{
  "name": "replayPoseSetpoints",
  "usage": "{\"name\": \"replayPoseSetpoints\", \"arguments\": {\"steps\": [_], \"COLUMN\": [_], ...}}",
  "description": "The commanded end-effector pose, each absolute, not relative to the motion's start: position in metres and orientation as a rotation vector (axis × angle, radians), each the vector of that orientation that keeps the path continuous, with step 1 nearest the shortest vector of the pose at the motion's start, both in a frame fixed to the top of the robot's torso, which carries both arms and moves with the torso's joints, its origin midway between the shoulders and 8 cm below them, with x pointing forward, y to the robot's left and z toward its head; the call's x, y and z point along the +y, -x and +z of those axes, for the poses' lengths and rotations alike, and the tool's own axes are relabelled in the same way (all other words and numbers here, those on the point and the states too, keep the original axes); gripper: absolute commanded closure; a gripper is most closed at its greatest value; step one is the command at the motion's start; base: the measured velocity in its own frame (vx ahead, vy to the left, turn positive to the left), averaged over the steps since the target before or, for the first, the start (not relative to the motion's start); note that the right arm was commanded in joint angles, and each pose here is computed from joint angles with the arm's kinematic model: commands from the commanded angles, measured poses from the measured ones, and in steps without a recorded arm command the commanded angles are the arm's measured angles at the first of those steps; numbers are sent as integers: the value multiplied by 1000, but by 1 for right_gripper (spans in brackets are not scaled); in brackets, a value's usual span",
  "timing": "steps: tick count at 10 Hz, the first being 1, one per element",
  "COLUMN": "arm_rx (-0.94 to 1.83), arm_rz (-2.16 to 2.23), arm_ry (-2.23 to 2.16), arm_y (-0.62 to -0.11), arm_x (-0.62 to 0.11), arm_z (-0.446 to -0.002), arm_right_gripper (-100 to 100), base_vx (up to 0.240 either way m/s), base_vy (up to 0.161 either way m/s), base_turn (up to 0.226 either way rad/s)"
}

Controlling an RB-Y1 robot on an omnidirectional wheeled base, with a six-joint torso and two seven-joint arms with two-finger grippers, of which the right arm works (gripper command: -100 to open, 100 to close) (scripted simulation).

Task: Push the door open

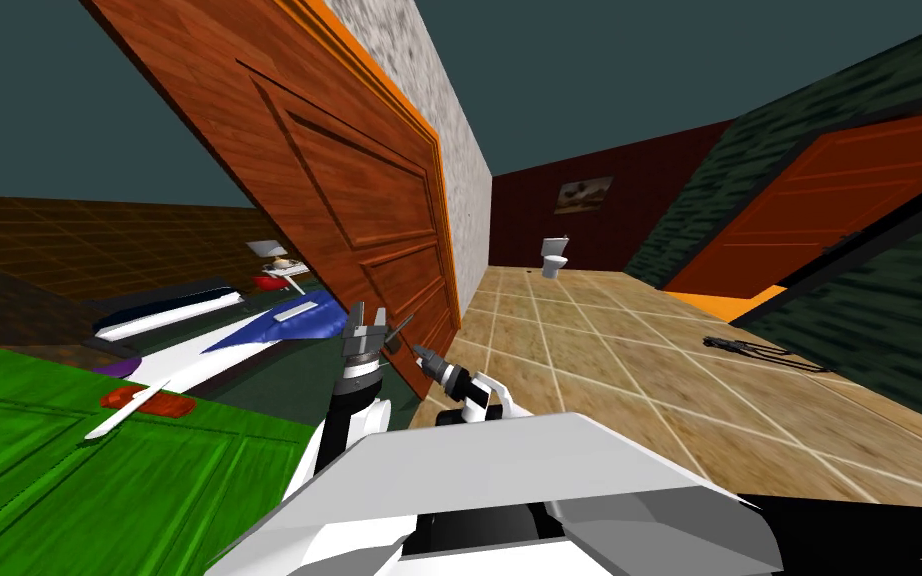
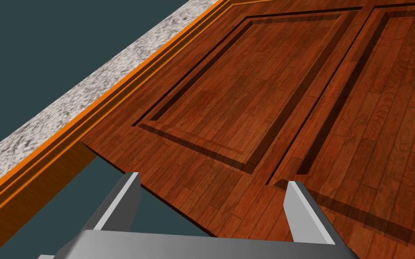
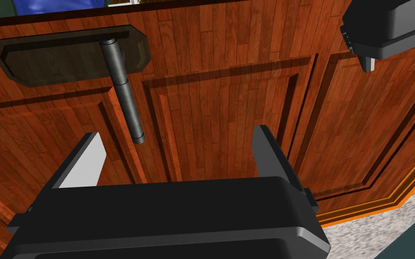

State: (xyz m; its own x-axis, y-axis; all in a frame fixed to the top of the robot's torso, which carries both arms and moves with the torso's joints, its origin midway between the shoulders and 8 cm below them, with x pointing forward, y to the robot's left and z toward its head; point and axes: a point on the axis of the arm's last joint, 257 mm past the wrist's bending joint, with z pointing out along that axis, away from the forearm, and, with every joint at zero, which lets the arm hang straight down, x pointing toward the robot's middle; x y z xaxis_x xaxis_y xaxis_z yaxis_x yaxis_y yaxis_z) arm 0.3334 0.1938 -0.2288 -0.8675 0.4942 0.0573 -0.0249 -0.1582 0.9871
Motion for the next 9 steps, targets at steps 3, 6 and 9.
{"name": "replayPoseSetpoints", "arguments": {"steps": [3,6,9], "arm_rx": [1857,1944,1995], "arm_rz": [2068,2040,2019], "arm_ry": [-491,-444,-415], "arm_y": [-321,-309,-303], "arm_x": [204,213,217], "arm_z": [-253,-276,-289], "arm_right_gripper": [-100,-100,-100], "base_vx": [133,189,146], "base_vy": [24,41,55], "base_turn": [-40,-61,-32]}}
